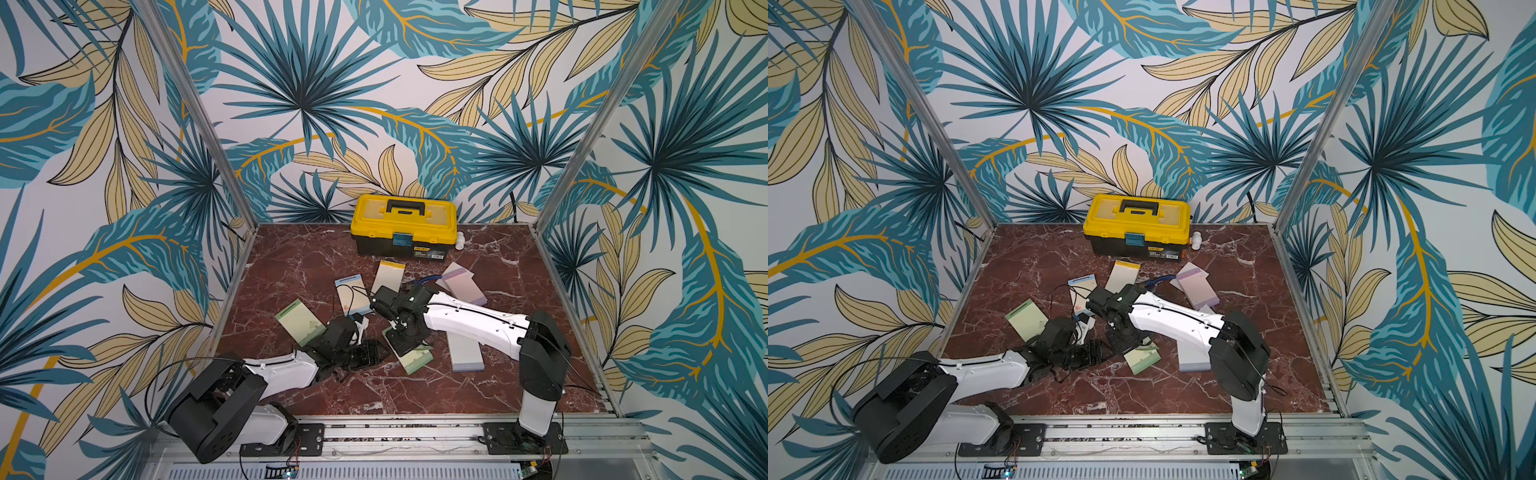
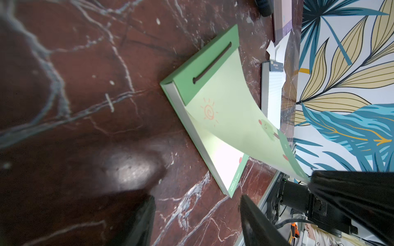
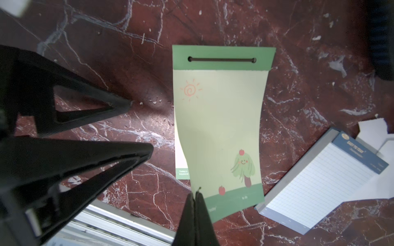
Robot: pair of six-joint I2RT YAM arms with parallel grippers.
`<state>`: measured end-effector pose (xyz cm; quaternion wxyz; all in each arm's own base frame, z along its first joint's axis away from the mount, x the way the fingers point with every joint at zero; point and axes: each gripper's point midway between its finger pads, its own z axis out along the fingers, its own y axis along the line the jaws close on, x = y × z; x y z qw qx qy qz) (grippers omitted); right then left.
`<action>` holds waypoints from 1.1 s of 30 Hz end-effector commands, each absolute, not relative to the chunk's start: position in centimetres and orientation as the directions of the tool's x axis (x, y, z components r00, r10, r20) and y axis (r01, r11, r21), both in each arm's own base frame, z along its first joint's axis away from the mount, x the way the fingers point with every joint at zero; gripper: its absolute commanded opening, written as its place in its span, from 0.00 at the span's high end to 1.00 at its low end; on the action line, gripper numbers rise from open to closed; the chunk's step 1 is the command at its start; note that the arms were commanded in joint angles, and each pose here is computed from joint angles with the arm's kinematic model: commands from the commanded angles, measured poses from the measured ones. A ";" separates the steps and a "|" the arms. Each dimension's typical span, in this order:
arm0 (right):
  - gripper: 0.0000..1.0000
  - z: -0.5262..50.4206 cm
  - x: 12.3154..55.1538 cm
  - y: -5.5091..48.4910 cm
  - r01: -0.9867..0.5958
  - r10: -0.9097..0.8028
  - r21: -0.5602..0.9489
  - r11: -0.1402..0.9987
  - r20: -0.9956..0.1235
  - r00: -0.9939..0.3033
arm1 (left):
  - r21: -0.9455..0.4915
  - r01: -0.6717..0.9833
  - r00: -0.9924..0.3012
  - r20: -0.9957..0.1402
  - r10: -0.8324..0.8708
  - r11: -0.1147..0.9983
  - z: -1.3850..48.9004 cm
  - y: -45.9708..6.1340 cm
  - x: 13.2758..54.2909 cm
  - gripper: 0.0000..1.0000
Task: Tear off pages from different memo pads
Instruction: Pick up the memo pad from the center of the board.
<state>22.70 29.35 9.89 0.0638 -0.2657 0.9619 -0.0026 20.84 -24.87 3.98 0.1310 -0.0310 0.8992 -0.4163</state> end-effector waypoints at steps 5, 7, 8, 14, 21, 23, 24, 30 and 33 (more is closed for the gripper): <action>1.00 11.0 23.2 29.8 -0.500 -0.492 0.009 0.866 -0.158 -0.856 | -0.759 0.040 -0.968 -0.190 -0.162 0.650 3.3 -26.3 21.3 0.43; 1.00 11.1 23.2 29.8 -0.498 -0.489 0.019 0.867 -0.160 -0.858 | -0.770 0.026 -0.967 -0.182 -0.180 0.637 3.3 -26.6 21.6 0.44; 1.00 11.1 23.2 29.9 -0.497 -0.488 0.022 0.867 -0.160 -0.858 | -0.779 0.020 -0.965 -0.178 -0.190 0.627 3.4 -26.8 21.7 0.45; 1.00 10.7 22.8 30.0 -0.493 -0.479 0.065 0.868 -0.157 -0.864 | -0.790 0.008 -0.960 -0.178 -0.218 0.613 3.7 -27.5 22.4 0.46; 0.66 9.4 22.0 29.0 -0.531 -0.523 0.050 0.846 -0.115 -0.845 | -0.806 0.002 -0.957 -0.173 -0.234 0.592 3.8 -28.0 22.9 0.46; 0.57 9.3 21.8 28.6 -0.546 -0.539 0.042 0.837 -0.112 -0.835 | -0.807 -0.001 -0.956 -0.172 -0.237 0.590 3.8 -28.2 23.1 0.46; 0.51 9.2 21.8 28.5 -0.557 -0.551 0.038 0.830 -0.112 -0.827 | -0.808 -0.002 -0.956 -0.172 -0.239 0.589 3.8 -28.3 23.2 0.46; 0.38 8.6 22.0 27.3 -0.621 -0.620 -0.026 0.783 -0.118 -0.776 | -0.813 0.005 -0.957 -0.172 -0.232 0.582 4.0 -28.7 23.3 0.46; 0.46 8.3 22.5 26.6 -0.641 -0.645 -0.077 0.764 -0.125 -0.754 | -0.812 0.006 -0.958 -0.172 -0.229 0.584 4.0 -28.7 23.2 0.46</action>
